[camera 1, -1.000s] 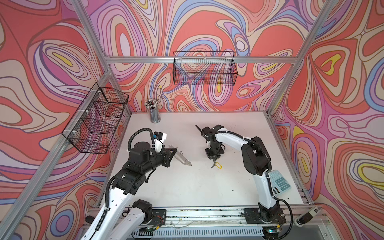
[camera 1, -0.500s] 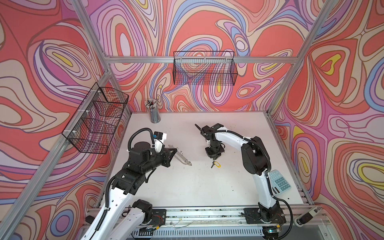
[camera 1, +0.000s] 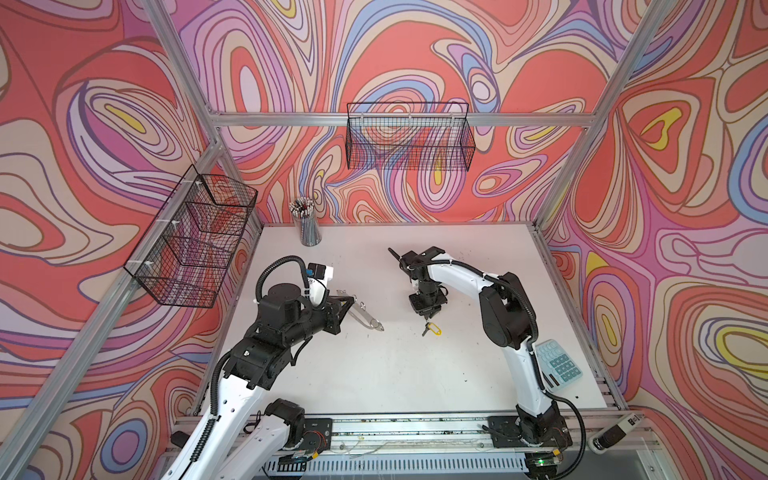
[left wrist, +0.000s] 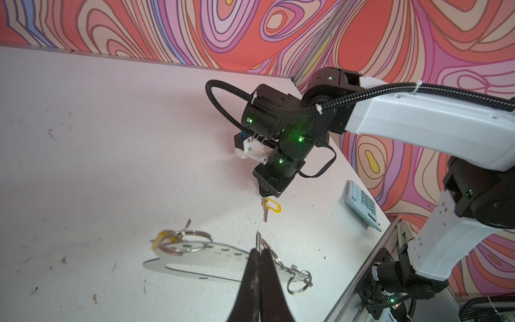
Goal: Put the keys on the keyring
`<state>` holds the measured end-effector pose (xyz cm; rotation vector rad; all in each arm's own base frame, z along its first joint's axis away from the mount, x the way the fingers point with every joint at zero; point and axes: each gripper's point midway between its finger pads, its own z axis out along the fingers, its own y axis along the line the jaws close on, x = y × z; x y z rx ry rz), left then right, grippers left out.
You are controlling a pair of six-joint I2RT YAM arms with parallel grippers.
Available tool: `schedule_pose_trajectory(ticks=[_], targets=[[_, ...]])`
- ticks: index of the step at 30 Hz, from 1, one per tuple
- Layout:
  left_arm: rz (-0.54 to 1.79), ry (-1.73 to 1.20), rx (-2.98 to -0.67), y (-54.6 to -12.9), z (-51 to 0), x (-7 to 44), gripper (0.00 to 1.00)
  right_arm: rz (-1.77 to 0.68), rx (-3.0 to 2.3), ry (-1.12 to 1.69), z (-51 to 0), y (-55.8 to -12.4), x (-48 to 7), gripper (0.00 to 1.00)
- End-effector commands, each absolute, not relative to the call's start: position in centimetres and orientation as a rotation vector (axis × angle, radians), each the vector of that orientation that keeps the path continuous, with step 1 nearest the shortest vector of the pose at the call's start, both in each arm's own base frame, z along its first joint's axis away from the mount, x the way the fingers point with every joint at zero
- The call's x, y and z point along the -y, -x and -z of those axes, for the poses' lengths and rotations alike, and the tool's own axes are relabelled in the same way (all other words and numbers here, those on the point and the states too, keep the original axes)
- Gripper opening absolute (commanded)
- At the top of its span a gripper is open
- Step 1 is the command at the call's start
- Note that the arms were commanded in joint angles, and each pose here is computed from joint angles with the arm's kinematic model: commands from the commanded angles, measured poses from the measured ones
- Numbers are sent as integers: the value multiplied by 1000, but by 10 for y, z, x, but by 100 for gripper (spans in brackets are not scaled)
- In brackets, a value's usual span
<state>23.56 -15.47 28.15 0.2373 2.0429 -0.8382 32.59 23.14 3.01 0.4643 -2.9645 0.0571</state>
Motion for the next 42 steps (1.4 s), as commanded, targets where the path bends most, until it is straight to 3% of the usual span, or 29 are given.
schedule_pose_trajectory(ticks=[1,8,20,29,42], targets=[[847,-239,-2011,-238,-286,155,0,-60,2926,-493,-24,-318,-234,14],[848,-238,-2010,-238,-287,155,0,-70,2925,-494,-24,-319,-233,4],[849,-237,-2010,-237,-287,155,0,-75,2920,-498,-26,-314,-229,11],[849,-237,-2009,-237,-287,155,0,-79,2923,-498,-26,-316,-230,0],[833,-228,-2014,-239,-285,153,0,13,3142,-441,-43,-337,-242,0]])
